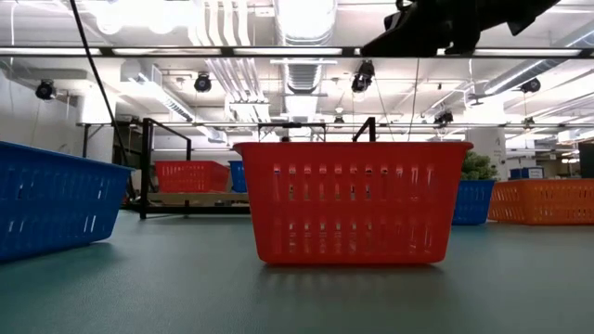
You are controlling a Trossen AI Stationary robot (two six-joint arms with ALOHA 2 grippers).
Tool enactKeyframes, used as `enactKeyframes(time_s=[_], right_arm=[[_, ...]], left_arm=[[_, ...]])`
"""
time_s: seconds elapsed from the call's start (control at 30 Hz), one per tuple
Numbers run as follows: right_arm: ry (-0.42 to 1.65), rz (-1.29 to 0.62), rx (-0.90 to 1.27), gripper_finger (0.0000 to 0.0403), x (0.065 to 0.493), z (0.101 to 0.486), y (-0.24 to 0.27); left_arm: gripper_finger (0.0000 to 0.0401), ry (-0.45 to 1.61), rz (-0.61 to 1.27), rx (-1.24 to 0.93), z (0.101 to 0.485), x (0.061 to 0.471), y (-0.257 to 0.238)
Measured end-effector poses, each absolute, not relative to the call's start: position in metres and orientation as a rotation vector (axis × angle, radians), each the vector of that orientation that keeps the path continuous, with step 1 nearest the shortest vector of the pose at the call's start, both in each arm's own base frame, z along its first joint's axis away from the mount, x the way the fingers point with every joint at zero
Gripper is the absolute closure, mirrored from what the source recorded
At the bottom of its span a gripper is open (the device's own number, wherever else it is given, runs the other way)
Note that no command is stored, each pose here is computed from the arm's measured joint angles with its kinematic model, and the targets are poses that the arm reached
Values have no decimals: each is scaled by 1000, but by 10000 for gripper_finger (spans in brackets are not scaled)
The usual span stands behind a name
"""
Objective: Stack baskets on shelf by color
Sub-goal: Stack the bottom blue bin on top of the blue bin on the shelf
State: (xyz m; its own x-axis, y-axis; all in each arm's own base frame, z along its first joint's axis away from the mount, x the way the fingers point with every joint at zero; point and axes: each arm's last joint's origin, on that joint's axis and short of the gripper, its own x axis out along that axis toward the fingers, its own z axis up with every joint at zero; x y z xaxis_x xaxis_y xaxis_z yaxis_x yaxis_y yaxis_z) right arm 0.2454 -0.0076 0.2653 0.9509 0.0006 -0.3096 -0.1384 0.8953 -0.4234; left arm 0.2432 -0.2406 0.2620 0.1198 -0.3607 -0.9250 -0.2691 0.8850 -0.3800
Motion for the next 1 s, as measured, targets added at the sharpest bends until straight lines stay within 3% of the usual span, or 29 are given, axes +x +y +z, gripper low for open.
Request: enactKeyframes(time_s=[0.23, 0.57, 0.8, 1.0], right_arm=[[337, 71, -408, 394, 249, 260, -8], [394, 77, -374, 394, 259, 245, -8], [392, 77, -374, 394, 259, 245, -8], [392, 77, -374, 394, 259, 245, -8]], left_arm=[[401, 1675, -216, -470, 239, 234, -258], [392, 1515, -235, -314, 256, 229, -245], [309, 1494, -135, -205, 242, 225, -236], [232, 1444, -180, -140, 222, 227, -236]])
